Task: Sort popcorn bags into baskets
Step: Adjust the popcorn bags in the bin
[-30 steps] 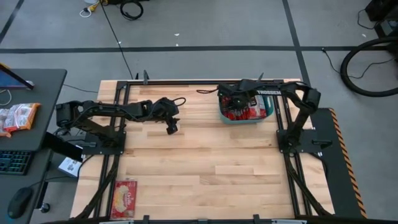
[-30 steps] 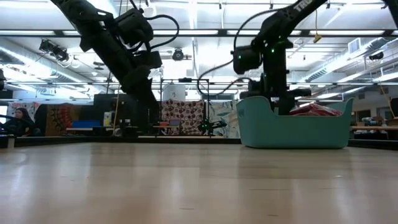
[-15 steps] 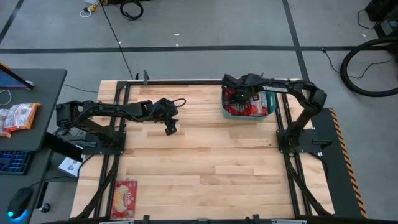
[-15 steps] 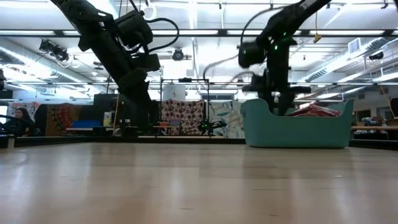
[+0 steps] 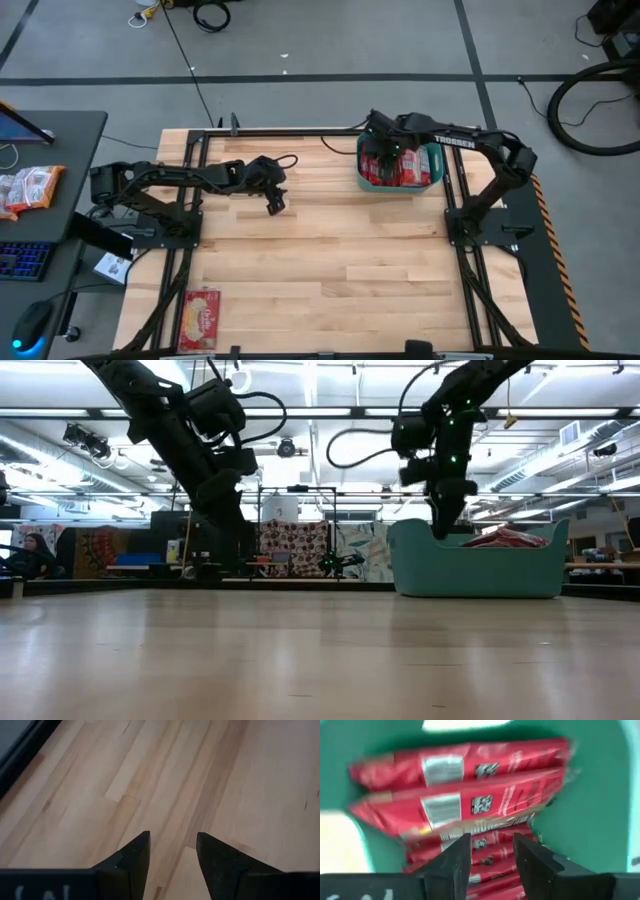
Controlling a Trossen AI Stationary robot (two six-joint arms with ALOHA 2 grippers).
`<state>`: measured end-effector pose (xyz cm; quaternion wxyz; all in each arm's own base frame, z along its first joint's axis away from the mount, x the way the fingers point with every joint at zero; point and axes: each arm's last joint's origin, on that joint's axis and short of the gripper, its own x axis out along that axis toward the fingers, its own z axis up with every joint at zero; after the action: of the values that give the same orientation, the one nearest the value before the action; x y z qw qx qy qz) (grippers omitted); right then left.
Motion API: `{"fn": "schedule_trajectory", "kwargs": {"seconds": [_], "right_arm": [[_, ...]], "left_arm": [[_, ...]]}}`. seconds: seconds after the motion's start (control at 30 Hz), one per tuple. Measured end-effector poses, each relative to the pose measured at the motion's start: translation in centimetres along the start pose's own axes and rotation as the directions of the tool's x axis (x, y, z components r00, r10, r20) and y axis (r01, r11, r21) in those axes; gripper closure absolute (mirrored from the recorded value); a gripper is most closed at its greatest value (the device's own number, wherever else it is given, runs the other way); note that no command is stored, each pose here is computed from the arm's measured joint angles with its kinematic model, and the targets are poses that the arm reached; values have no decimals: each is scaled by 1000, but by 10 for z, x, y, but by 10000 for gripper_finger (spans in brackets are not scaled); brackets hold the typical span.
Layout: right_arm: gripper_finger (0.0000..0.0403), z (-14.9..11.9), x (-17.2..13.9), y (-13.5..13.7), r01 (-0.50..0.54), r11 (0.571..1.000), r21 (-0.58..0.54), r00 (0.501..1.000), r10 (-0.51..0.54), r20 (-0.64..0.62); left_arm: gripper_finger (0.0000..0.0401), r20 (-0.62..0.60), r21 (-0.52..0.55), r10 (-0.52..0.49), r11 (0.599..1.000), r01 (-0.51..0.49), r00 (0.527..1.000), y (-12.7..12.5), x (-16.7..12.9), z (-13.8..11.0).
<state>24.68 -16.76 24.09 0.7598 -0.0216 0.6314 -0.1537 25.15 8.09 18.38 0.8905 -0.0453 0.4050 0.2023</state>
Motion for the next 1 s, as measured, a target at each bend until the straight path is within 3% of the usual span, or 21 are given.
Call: {"fn": "schedule_trajectory", "kwargs": {"seconds": [0.1,0.2,0.37,0.47,0.6,0.8,1.0], "right_arm": [[250,0,14,-6,-22,994,-104,999,18,-40],[237,-1,33,-12,-69,989,-134,995,57,-87],[183,-4,63,-20,-116,987,-108,980,96,-173],[149,-5,78,-25,-87,991,-103,974,63,-220],[138,-8,97,-24,-113,988,-106,953,78,-292],[208,-8,114,-17,-162,981,-109,927,113,-357],[353,-6,111,-13,-158,980,-118,936,111,-335]], "left_arm": [[235,0,-61,0,998,0,1000,0,0,0],[235,2,-110,-4,994,4,1000,-1,0,0],[235,1,-185,-5,983,5,1000,-2,0,0],[235,1,-234,-5,972,6,1000,-2,0,0],[235,2,-258,-13,966,13,1000,-5,-1,0],[235,-4,-272,8,962,-9,1000,-8,-1,-1],[235,-3,-275,29,961,-29,1000,-7,-1,-1]]}}
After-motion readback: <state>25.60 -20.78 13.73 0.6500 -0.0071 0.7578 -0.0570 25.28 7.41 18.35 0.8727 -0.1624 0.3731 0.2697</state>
